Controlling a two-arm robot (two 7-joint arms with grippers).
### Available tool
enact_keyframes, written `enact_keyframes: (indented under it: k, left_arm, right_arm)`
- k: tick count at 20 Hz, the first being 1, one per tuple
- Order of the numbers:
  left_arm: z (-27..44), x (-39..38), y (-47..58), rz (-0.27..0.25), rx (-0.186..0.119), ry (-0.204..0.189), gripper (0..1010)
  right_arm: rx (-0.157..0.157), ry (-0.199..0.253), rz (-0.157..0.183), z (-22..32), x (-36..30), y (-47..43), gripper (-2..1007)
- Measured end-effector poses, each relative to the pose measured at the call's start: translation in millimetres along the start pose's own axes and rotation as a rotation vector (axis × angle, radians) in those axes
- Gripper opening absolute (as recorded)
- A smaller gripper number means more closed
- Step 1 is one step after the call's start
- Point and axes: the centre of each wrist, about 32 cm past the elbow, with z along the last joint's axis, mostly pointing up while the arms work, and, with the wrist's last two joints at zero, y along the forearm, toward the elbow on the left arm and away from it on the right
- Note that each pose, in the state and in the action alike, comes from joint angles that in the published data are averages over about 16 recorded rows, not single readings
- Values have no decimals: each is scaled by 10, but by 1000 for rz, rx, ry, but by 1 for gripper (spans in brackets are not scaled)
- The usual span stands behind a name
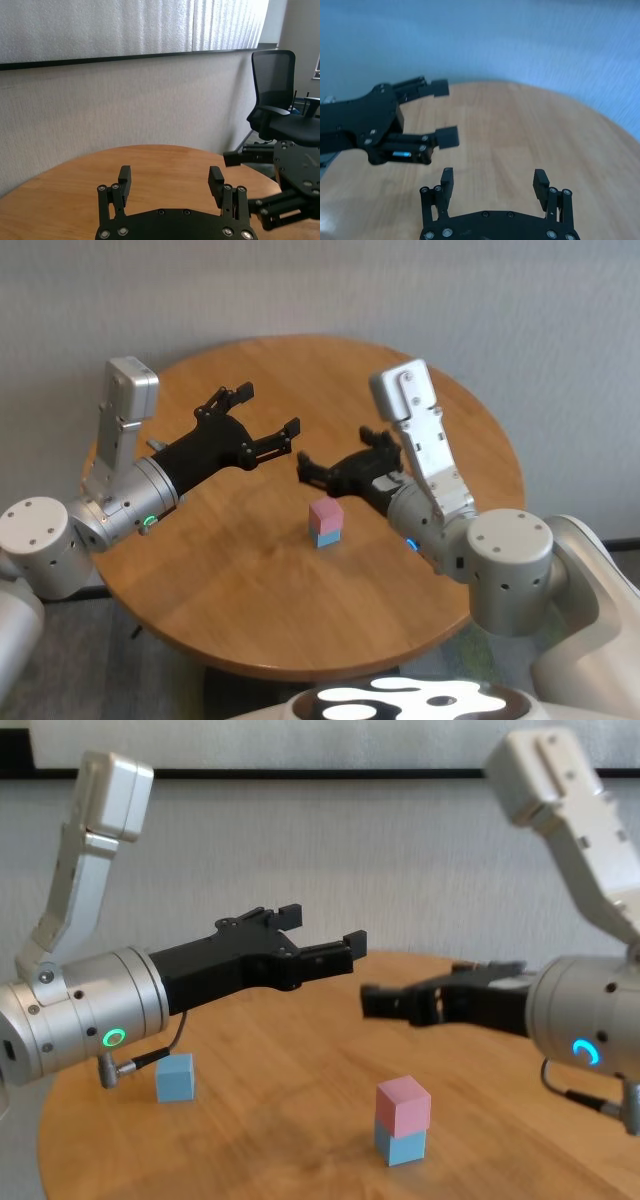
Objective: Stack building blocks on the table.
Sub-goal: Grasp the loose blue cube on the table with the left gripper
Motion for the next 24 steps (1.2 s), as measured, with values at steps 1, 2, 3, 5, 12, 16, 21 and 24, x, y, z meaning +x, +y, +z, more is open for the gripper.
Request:
enact_keyframes:
  k: [1, 2, 3, 5, 12, 16, 21, 24]
  left_arm:
    - [0, 0, 0, 0, 0, 0, 1001]
    - [0, 0, 0, 0, 0, 0, 1001]
    - [0, 0, 0, 0, 0, 0, 1001]
    - [0, 0, 0, 0, 0, 0, 1001]
    - [0, 0, 0, 0, 0, 0, 1001]
    - [0, 0, 0, 0, 0, 0, 1002]
    - [0, 0, 0, 0, 0, 0, 1001]
    - [0, 0, 0, 0, 0, 0, 1002]
  right_arm:
    - [19, -5, -4, -6, 12, -18, 1005]
    - [38, -11, -9, -13, 24, -36, 1005]
    - [55, -17, -14, -20, 36, -51, 1005]
    - [85, -28, -26, -35, 59, -76, 1005]
    - [160, -66, -67, -102, 141, -110, 1005]
    - [191, -80, -81, -142, 186, -110, 1005]
    - [219, -89, -92, -189, 239, -106, 1005]
    - [232, -89, -94, -217, 266, -106, 1005]
